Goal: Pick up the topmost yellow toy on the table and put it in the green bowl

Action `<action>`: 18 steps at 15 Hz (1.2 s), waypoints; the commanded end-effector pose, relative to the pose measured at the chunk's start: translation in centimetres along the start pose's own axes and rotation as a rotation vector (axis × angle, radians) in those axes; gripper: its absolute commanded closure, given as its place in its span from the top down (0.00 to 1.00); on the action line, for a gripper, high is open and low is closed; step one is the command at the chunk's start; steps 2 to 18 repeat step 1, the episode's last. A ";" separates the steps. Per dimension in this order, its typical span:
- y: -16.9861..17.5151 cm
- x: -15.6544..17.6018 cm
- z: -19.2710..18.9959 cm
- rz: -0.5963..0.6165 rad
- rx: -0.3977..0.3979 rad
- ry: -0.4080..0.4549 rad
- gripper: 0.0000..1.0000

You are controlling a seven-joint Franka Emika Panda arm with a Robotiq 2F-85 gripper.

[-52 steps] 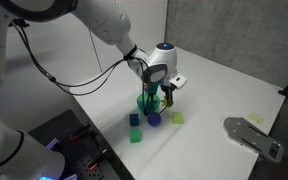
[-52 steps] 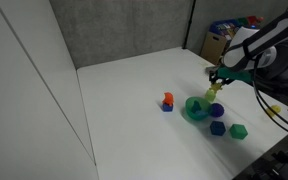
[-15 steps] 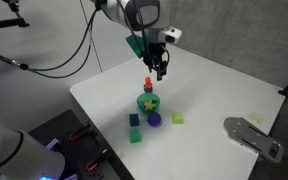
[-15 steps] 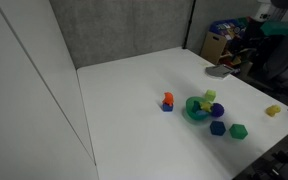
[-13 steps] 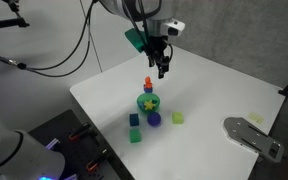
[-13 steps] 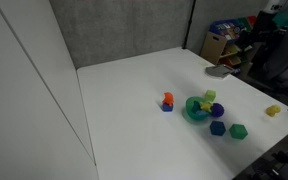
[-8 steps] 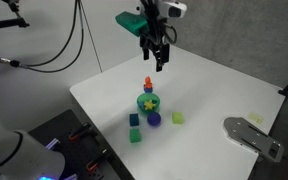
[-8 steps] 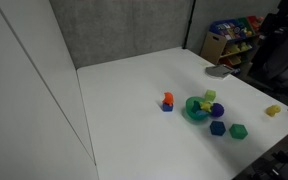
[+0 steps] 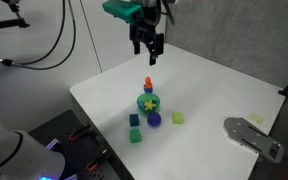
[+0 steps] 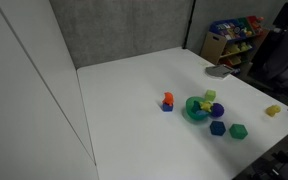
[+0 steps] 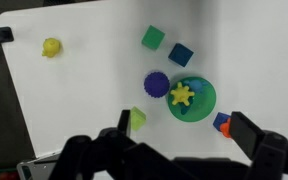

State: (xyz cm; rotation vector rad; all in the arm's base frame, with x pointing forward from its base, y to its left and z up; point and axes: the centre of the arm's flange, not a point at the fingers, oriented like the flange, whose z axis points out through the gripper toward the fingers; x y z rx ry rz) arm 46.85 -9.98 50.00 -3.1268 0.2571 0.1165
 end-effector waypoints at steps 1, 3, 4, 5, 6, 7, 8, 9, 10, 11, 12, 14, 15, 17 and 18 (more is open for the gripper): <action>0.0 0.0 0.0 -0.002 0.000 0.000 1.00; 0.0 0.0 0.0 -0.002 0.000 0.000 1.00; 0.0 0.0 0.0 -0.002 0.000 0.000 1.00; 0.0 0.0 0.0 -0.002 0.000 0.000 1.00; 0.0 0.0 0.0 -0.002 0.000 0.000 1.00; 0.0 0.0 0.0 -0.002 0.000 0.000 1.00; 0.0 0.0 0.0 -0.002 0.000 0.000 1.00; 0.0 0.0 0.0 -0.002 0.000 0.000 1.00; 0.0 0.0 0.0 -0.002 0.000 0.000 1.00; 0.0 0.0 0.0 -0.002 0.000 0.000 1.00; 0.0 0.0 0.0 -0.002 0.000 0.000 1.00; 0.0 0.0 0.0 -0.002 0.000 0.000 1.00; 0.0 0.0 0.0 -0.002 0.000 0.000 1.00; 0.0 0.0 0.0 -0.002 0.000 0.000 1.00; 0.0 0.0 0.0 -0.002 0.000 0.000 1.00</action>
